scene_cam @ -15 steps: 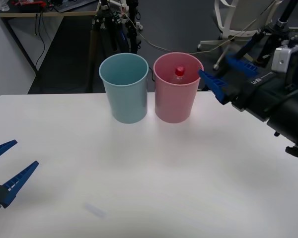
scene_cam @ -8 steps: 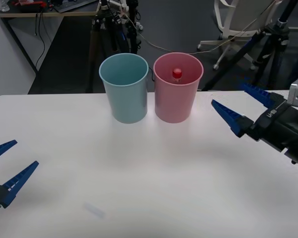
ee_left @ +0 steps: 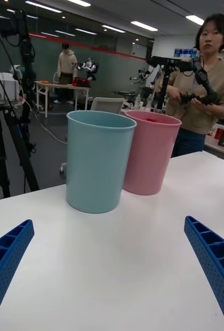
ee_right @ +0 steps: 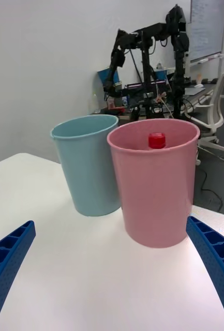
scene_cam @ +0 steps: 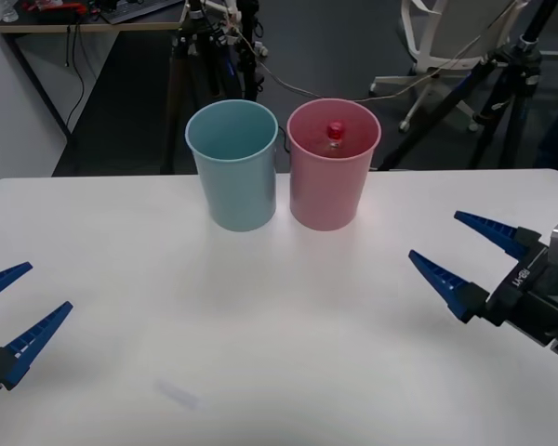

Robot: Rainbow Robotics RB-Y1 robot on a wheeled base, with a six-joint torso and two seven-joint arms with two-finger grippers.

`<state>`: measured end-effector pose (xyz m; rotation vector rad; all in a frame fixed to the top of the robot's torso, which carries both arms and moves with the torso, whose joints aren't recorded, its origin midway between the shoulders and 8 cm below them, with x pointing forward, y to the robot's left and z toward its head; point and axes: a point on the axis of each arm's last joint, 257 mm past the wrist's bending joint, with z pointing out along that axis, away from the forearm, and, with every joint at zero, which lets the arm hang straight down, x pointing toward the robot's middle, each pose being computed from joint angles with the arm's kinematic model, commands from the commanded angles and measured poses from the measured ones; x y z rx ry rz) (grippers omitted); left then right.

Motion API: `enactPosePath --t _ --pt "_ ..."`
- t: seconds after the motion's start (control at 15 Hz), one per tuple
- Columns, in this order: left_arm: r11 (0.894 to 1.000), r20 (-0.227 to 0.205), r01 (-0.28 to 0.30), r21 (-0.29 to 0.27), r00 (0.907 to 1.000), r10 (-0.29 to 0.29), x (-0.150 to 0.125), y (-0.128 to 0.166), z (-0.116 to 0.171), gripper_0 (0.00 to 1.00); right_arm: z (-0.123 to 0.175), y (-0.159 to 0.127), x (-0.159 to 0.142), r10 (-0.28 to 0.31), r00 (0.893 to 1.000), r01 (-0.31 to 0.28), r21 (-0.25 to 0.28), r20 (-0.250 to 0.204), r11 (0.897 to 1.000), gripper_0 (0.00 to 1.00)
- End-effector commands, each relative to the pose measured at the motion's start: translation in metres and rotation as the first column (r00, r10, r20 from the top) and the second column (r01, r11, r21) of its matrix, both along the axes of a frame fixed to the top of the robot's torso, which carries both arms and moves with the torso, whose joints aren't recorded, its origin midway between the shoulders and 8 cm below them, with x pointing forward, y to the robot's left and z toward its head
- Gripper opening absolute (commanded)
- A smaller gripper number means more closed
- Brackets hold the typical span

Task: Grasp the object on the table and drop it into the matching bin: aluminum can to the light blue bin, PET bottle to the pink bin.

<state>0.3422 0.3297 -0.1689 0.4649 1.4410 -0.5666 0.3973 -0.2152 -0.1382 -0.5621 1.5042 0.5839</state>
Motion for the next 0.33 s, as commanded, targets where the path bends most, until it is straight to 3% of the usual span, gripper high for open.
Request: enactPosePath --t 0.07,0.33 --pt "1.0 0.0 0.0 0.0 1.0 0.0 0.0 0.0 0.0 1.0 -0.0109 -0.0053 -0.0083 0.007 1.0 -0.007 -0.016 -0.009 1.0 1.0" --pt "1.0 0.0 0.0 0.0 1.0 0.0 0.0 0.0 0.0 1.0 -0.0109 -0.004 -0.0099 0.013 1.0 -0.014 -0.011 -0.01 1.0 1.0"
